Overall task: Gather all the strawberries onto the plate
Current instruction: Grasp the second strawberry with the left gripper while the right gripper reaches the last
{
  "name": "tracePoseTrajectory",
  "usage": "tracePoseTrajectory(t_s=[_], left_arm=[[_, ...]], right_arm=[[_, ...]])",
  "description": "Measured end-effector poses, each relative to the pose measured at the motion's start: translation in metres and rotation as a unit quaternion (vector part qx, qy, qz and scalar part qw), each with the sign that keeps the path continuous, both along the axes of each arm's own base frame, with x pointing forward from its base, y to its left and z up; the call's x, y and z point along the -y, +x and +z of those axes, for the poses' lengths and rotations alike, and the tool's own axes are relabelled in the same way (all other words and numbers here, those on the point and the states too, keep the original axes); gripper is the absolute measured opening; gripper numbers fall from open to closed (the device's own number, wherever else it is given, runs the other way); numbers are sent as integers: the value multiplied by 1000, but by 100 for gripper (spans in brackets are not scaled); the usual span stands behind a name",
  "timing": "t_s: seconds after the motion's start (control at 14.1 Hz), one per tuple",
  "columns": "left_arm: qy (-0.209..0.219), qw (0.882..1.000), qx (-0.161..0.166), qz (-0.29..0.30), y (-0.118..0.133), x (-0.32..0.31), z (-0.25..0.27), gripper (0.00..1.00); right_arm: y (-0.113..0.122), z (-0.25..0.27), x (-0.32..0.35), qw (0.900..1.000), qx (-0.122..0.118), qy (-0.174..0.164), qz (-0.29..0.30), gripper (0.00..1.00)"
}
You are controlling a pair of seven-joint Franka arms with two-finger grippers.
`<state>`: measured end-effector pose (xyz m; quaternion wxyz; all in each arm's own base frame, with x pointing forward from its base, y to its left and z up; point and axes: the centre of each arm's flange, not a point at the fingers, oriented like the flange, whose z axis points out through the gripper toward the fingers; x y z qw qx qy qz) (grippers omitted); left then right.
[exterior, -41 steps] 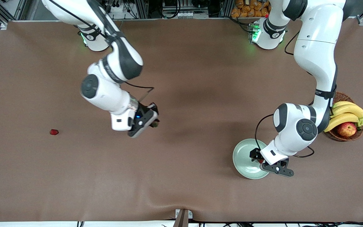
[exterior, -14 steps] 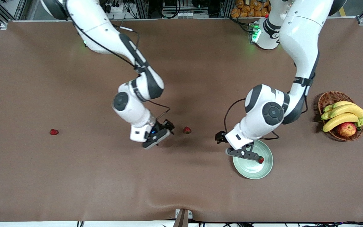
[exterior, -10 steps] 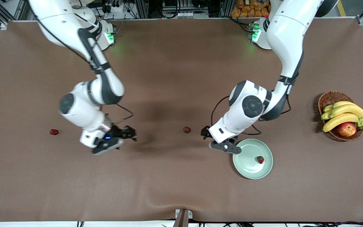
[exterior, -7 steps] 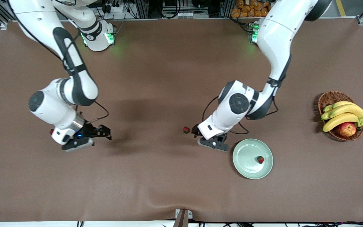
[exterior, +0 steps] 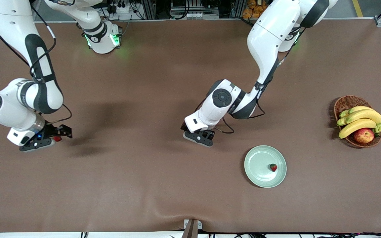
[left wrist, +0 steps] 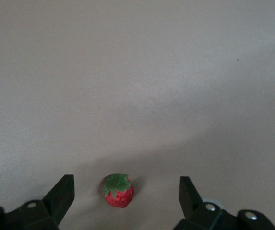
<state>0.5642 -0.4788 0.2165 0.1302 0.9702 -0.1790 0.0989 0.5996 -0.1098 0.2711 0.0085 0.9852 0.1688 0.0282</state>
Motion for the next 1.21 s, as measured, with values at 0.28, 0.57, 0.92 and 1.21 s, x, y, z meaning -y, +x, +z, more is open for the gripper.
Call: tracePoseTrajectory(t_s=[0.28,0.57,0.92,1.21], left_arm=[[18,1000,-2,-16,-7,1,-19,84],[25,999,-12,-21,-14,4,-37,71],[28,999,-13,-22,-15,3,-41,60],[33,999,-18,-23,-14,2,-41,32]], right_arm=[[-1,-19,46,993,-31,-25,112,100],[-4,-61,54,983,-70,-27,170,100],[-1,-70,54,973,-82,-26,216,100],[5,-72,53,965,-83,-29,247,100]])
